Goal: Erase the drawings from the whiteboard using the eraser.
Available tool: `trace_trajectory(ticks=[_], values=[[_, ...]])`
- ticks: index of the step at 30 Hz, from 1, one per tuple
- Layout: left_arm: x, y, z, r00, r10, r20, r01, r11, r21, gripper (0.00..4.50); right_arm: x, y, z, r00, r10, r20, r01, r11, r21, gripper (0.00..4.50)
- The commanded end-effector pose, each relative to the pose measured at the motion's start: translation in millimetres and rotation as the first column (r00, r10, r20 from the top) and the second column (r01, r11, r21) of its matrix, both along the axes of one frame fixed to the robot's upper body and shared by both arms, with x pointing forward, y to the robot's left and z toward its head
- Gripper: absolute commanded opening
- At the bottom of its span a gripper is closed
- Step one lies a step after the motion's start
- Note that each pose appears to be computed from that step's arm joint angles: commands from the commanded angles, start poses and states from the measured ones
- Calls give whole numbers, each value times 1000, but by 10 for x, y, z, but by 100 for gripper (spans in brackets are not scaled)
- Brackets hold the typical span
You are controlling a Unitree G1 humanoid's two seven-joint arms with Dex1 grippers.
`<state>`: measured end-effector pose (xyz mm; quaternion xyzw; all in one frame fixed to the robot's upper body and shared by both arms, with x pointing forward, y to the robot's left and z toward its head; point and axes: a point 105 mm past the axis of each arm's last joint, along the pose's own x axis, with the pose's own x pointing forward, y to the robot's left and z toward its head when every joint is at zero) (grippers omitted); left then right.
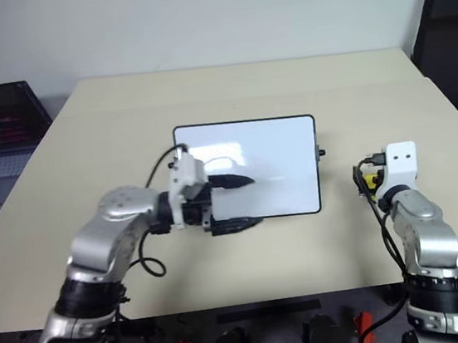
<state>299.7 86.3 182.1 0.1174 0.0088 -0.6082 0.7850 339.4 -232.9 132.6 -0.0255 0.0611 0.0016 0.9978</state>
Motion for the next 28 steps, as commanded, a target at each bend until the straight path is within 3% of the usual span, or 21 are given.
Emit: trace_trajectory(ticks=[1, 6, 9, 14, 20, 24, 28], values=[[-88, 348, 218, 979, 202, -15, -201, 967, -157, 450, -310, 196, 279, 979, 93, 184, -90, 996, -22, 440], [-221, 778, 20, 853, 504, -135, -521, 817, -245, 450, -648, 248, 93, 968, 58, 246, -54, 998, -23, 440], [-145, 1086, -90, 665, 725, -180, -739, 604, -297, 450, -675, 252, -198, 984, 46, 170, -46, 999, -1, 440], [-175, 1478, -459, 364, 915, -176, -915, 317, -248, 450, -588, 52, -350, 987, 1, 159, -9, 999, 49, 440], [-145, 1402, -521, 318, 942, -104, -926, 285, -247, 450, -569, -137, -311, 987, -43, 153, 38, 999, 32, 440], [-152, 1338, -605, 320, 942, -106, -928, 289, -234, 450, -667, -180, -352, 992, -39, 123, 37, 999, 17, 440], [-248, 1366, -665, 261, 959, -114, -946, 230, -229, 450, -843, -271, -498, 996, -74, 43, 73, 997, 21, 440]])
